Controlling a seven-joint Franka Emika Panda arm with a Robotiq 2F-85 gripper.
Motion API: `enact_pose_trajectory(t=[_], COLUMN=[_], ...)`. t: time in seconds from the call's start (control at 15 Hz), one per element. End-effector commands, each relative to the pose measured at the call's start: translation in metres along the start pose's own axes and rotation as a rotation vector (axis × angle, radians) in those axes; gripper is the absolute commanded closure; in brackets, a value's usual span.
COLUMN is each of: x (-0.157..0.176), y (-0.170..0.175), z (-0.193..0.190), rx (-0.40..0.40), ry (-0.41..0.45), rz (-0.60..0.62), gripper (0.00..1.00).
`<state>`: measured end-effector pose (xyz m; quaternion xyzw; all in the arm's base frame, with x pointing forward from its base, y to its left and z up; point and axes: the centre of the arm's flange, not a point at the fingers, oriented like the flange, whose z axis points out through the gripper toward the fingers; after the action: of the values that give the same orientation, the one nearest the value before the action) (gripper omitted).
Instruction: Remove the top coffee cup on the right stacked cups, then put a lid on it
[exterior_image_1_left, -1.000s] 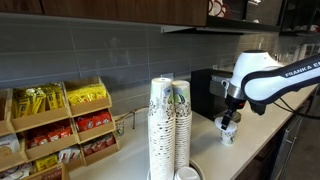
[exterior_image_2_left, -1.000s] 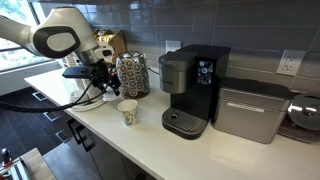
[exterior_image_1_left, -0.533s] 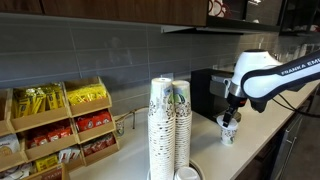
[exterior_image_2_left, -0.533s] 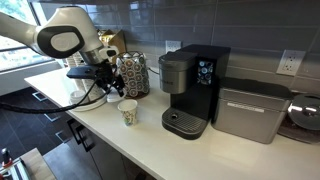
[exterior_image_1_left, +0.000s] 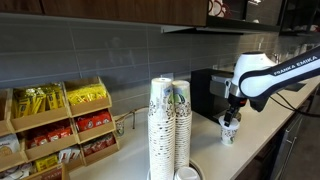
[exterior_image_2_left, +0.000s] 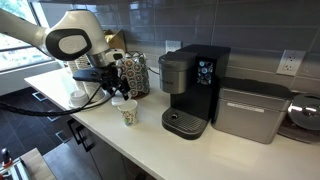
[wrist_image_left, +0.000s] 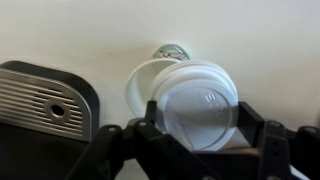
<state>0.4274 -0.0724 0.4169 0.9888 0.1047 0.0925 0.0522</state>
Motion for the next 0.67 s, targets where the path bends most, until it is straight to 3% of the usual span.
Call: enact_pose_trajectory(t=[0.0, 0.6], x=[0.005, 0.007], y=[0.011, 0.026], z=[0.008, 0.018], rx=[-0.013, -0.012], ry=[-0.020, -0.040], rz=[0.014, 0.042], gripper=[0.20, 0.22])
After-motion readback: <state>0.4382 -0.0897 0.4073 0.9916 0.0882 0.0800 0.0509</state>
